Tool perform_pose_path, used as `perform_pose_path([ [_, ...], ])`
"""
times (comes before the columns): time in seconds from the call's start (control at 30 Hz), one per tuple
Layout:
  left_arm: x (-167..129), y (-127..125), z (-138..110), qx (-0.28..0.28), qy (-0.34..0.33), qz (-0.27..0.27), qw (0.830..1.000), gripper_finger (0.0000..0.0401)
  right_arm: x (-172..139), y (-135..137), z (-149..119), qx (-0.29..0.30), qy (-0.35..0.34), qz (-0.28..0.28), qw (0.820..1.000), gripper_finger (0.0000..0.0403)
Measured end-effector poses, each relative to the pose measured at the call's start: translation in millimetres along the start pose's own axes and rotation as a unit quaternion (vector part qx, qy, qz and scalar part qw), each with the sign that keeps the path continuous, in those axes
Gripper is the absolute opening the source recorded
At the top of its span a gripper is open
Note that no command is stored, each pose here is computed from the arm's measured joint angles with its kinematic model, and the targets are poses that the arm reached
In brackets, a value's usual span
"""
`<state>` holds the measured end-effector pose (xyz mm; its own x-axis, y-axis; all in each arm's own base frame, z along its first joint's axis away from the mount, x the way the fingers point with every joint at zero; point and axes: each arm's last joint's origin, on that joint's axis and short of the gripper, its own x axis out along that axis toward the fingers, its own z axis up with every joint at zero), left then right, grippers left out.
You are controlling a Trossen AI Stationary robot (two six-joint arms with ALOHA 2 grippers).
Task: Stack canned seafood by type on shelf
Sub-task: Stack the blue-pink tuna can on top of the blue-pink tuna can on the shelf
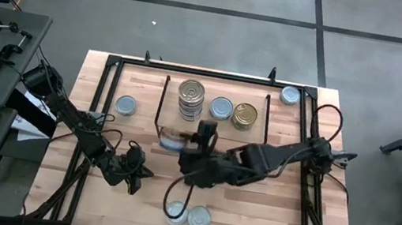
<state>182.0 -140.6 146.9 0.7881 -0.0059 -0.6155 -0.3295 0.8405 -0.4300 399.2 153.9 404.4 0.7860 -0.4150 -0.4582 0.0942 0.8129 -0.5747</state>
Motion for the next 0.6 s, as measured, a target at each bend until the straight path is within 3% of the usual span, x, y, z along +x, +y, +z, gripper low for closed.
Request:
perform_pose_path([
  [0.1,0,0,1,-0.002,-0.001,0.001,1.000,0.0000,-5,-17,7,-0.104,0.004,-0.094,0.990,0.0169],
  [0.23,0,1,1,-0.001,0.000,0.002,1.000,0.0000,2,-43,9,-0.197,0.039,-0.156,0.967,0.0185],
  [0.43,0,1,0,-0.002,0.000,0.002,1.000,0.0000,31,-75,-7,-0.232,0.115,-0.195,0.946,0.0185],
  [0.6,0,1,0,-0.006,0.000,0.002,1.000,0.0000,48,-95,-19,-0.225,0.133,-0.177,0.949,0.0181],
])
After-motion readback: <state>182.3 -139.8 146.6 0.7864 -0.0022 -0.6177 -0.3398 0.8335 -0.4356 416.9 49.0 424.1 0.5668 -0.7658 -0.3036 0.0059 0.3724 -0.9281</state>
